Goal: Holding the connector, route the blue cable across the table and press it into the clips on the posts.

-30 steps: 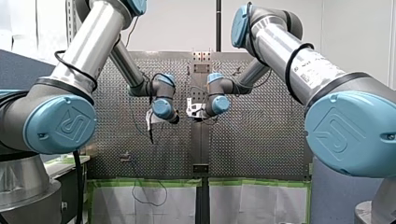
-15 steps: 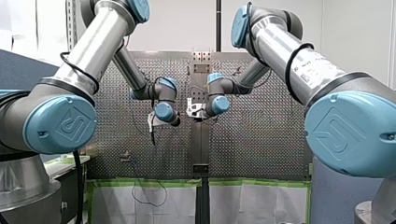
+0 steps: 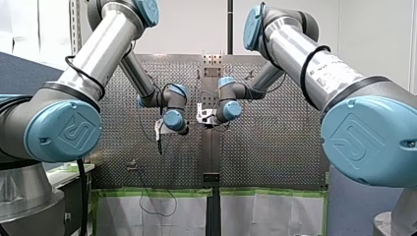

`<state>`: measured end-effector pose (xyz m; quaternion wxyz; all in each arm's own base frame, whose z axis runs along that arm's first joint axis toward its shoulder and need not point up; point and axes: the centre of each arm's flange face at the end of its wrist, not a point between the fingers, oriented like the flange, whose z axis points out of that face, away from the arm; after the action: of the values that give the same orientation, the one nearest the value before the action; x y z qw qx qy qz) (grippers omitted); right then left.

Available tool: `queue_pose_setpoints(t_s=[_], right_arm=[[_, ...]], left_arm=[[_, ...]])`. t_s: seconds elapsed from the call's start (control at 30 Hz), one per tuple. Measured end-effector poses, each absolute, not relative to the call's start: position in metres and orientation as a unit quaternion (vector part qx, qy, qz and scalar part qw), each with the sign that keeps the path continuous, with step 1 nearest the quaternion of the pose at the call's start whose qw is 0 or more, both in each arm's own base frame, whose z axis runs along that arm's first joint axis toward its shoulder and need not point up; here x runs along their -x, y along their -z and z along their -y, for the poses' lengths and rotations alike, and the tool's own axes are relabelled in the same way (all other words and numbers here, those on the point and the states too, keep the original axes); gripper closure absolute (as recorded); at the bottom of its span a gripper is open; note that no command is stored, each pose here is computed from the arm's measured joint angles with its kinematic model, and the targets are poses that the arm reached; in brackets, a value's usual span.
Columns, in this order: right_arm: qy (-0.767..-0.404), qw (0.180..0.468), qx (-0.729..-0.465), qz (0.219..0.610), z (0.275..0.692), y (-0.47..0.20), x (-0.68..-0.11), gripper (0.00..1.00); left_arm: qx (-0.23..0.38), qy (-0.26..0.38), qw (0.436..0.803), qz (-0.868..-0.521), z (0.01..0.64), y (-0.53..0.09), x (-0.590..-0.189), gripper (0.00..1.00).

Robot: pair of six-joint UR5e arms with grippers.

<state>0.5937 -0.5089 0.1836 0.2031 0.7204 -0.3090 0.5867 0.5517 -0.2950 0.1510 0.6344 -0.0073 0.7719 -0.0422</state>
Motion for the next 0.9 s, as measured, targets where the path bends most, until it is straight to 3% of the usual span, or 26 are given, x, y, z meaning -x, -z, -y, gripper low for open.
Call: queue_pose_setpoints(t_s=[0.03,0.07,0.1,0.17,0.2,0.23,0.27,0.9], right_arm=[[-0.587,0.203,-0.721,0.309,0.509,-0.184,-0.594,1.00],[-0.587,0.203,-0.721,0.309,0.509,-0.184,-0.594,1.00],[-0.587,0.203,-0.721,0.308,0.509,-0.184,-0.594,1.00],[-0.587,0.203,-0.721,0.308,0.509,-0.184,-0.594,1.00],[-0.587,0.203,-0.721,0.308,0.509,-0.184,-0.594,1.00],[-0.587,0.203,-0.721,0.308,0.509,-0.184,-0.594,1.00],[-0.587,0.203,-0.721,0.308,0.509,-0.184,-0.594,1.00],[-0.586,0.216,-0.720,0.302,0.505,-0.215,-0.589,1.00]], left_arm=[[0.006,0.035,0.635,-0.772,0.295,-0.151,-0.552,0.43],[0.005,0.031,0.636,-0.771,0.294,-0.151,-0.551,0.56],[0.005,0.027,0.636,-0.771,0.294,-0.151,-0.551,0.56],[0.003,0.022,0.636,-0.771,0.294,-0.151,-0.551,0.86],[0.003,0.021,0.636,-0.771,0.294,-0.151,-0.551,0.86],[0.003,0.021,0.637,-0.771,0.294,-0.151,-0.551,0.96],[0.002,0.020,0.637,-0.771,0.294,-0.151,-0.551,1.00],[0.002,0.024,0.638,-0.770,0.299,-0.153,-0.548,1.00]])
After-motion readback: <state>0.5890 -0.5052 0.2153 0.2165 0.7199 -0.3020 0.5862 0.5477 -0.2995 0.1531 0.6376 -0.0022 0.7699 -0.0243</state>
